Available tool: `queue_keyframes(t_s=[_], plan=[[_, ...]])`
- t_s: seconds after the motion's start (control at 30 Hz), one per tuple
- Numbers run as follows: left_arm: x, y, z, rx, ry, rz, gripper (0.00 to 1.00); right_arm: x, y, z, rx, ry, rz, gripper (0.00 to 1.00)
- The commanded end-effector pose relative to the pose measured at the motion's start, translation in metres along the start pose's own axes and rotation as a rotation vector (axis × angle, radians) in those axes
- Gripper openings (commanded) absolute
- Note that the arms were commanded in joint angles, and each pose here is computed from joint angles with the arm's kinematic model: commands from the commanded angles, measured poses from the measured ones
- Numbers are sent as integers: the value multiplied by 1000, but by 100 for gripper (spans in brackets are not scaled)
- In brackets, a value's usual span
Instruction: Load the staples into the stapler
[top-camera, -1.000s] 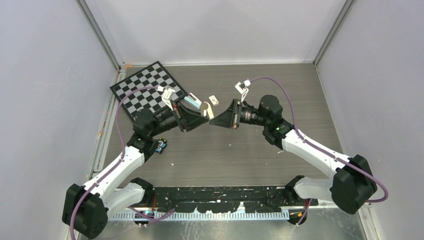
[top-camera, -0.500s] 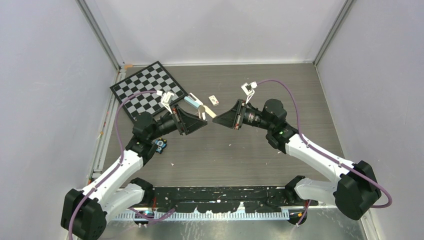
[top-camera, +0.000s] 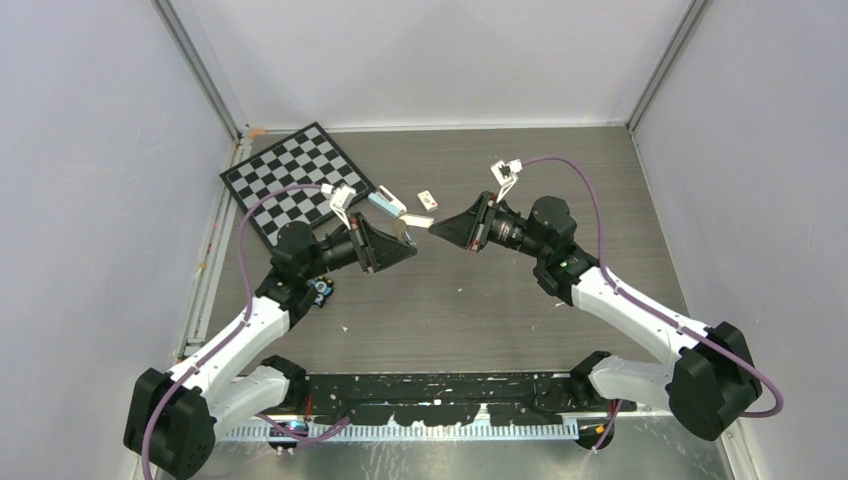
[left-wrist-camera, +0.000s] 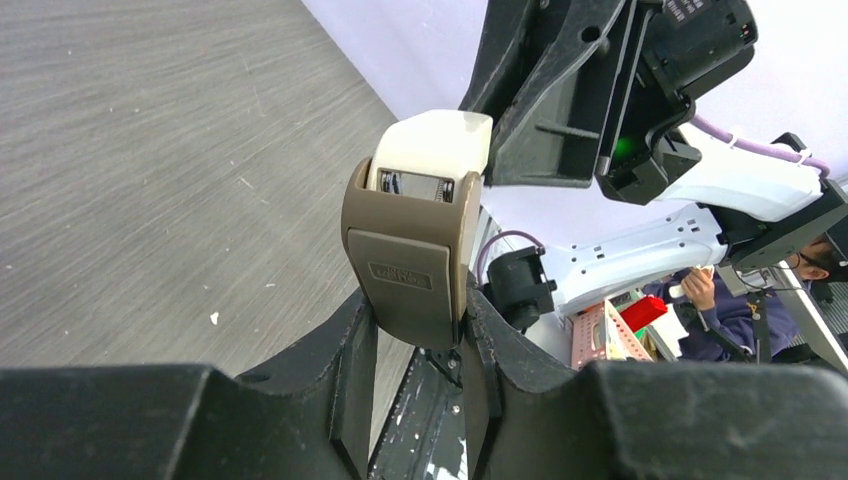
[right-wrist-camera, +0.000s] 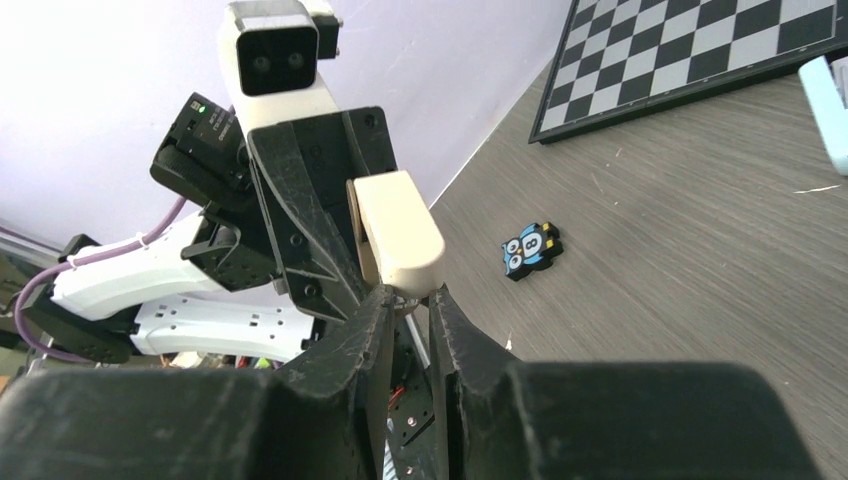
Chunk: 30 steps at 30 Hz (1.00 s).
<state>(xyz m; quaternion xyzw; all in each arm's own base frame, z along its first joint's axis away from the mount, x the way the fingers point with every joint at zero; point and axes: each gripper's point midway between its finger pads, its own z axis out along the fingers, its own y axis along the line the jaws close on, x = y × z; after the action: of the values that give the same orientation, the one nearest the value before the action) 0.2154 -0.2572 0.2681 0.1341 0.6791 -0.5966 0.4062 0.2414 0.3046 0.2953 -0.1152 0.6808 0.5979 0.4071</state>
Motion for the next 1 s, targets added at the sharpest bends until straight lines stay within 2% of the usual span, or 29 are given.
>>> queue_keyframes(t_s=[0.0,0.47,0.57,0.73,0.97], plan=[[17,-12,-6,61,83,12,0,-29,-1,4,11,-112,-83,24],[28,-10,-8,57,154,22,0,-21,-9,13,1,-56,-81,30],[25,-7,-7,35,144,21,0,-18,-4,13,-35,-43,-68,37],[17,-4,-6,1,106,18,0,-7,-4,11,-60,-13,-22,54],[12,-3,-4,-8,82,15,0,0,8,16,-142,-17,21,63]])
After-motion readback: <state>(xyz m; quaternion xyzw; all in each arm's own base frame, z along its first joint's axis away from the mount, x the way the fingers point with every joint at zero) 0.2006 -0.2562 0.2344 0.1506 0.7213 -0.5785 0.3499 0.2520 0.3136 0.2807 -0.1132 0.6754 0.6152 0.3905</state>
